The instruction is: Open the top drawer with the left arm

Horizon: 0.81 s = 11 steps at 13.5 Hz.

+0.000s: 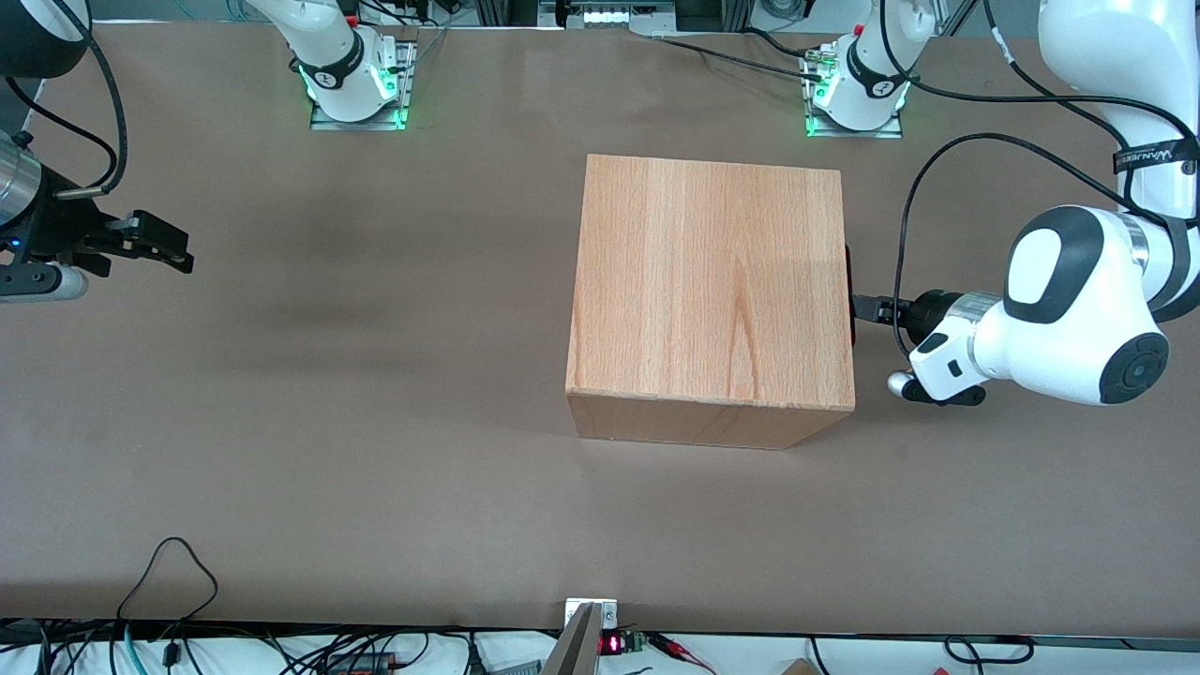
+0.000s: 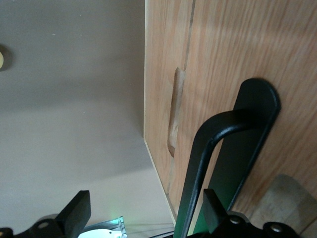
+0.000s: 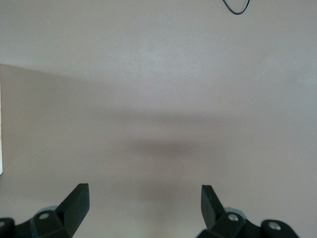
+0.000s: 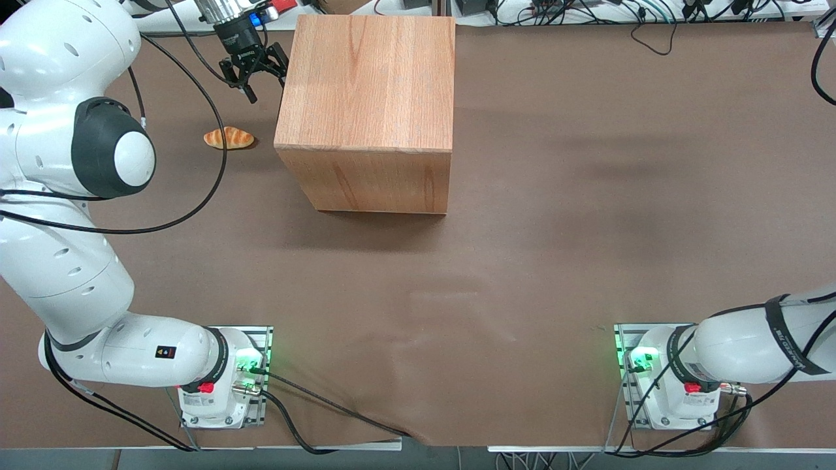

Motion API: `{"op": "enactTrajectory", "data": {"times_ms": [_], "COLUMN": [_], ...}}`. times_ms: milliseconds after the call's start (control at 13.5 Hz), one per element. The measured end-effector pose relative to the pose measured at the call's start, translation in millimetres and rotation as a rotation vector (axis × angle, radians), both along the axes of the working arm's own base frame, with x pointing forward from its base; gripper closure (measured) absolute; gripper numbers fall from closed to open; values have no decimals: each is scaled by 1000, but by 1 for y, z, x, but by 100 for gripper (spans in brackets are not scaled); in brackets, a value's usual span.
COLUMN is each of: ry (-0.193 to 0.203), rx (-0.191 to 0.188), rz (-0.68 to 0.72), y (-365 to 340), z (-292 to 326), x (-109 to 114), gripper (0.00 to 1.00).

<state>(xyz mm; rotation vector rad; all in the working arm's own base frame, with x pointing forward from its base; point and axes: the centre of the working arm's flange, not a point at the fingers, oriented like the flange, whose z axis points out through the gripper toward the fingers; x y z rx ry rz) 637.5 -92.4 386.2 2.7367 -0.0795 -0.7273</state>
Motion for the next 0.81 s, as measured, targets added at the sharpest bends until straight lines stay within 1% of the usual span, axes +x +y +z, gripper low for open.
{"op": "enactTrajectory", "data": {"times_ms": [148,444,591,813], "ry": [-2,-23,-35,-37], "rx": [-1,-1,-8,-14], "rz": [0,5,-5,-15], "y": [0,-1,0,1], "z": [-1,-5,-6,-10], "x": [1,5,6,7], "gripper": [0,0,0,0]}}
